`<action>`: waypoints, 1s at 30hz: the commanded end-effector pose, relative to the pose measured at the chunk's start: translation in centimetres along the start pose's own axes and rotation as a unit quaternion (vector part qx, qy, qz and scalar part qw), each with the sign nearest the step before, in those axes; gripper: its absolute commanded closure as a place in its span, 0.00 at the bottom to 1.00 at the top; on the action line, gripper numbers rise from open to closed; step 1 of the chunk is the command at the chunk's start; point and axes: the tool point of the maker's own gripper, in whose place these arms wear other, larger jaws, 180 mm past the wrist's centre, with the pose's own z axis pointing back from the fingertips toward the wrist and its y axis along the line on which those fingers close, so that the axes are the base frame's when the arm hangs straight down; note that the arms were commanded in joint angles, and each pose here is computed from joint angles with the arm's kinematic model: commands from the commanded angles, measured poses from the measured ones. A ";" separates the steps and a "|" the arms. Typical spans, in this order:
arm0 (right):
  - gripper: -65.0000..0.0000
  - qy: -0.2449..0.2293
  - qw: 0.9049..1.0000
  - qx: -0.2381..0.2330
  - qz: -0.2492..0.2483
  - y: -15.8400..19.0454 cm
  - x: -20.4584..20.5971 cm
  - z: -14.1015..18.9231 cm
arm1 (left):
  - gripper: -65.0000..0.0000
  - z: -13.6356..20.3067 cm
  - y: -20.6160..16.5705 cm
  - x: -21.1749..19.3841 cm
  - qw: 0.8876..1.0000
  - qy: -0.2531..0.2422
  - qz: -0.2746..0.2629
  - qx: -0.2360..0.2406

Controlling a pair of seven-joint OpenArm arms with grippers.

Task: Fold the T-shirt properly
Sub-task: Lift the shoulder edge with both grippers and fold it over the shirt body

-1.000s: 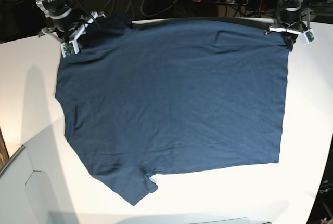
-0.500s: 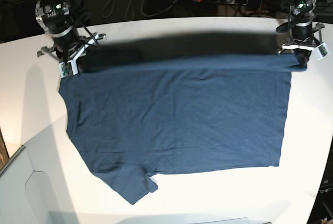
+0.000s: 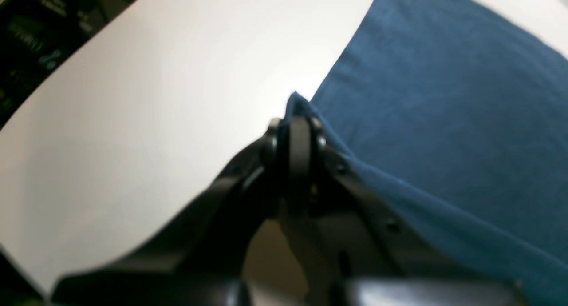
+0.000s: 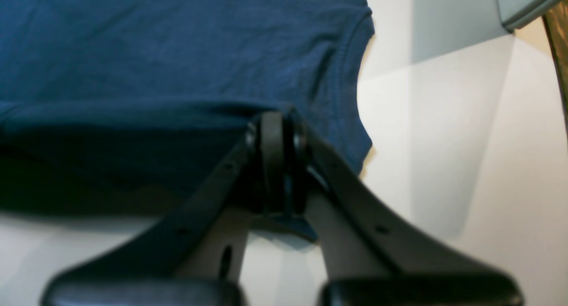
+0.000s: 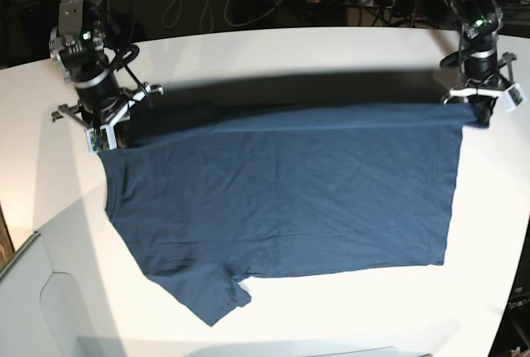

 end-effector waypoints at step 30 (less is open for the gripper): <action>1.00 -0.044 0.999 0.022 0.007 0.4 5.0 -6.6 | 1.00 -4.5 -2.2 2.5 0.999 -0.029 0.017 -0.026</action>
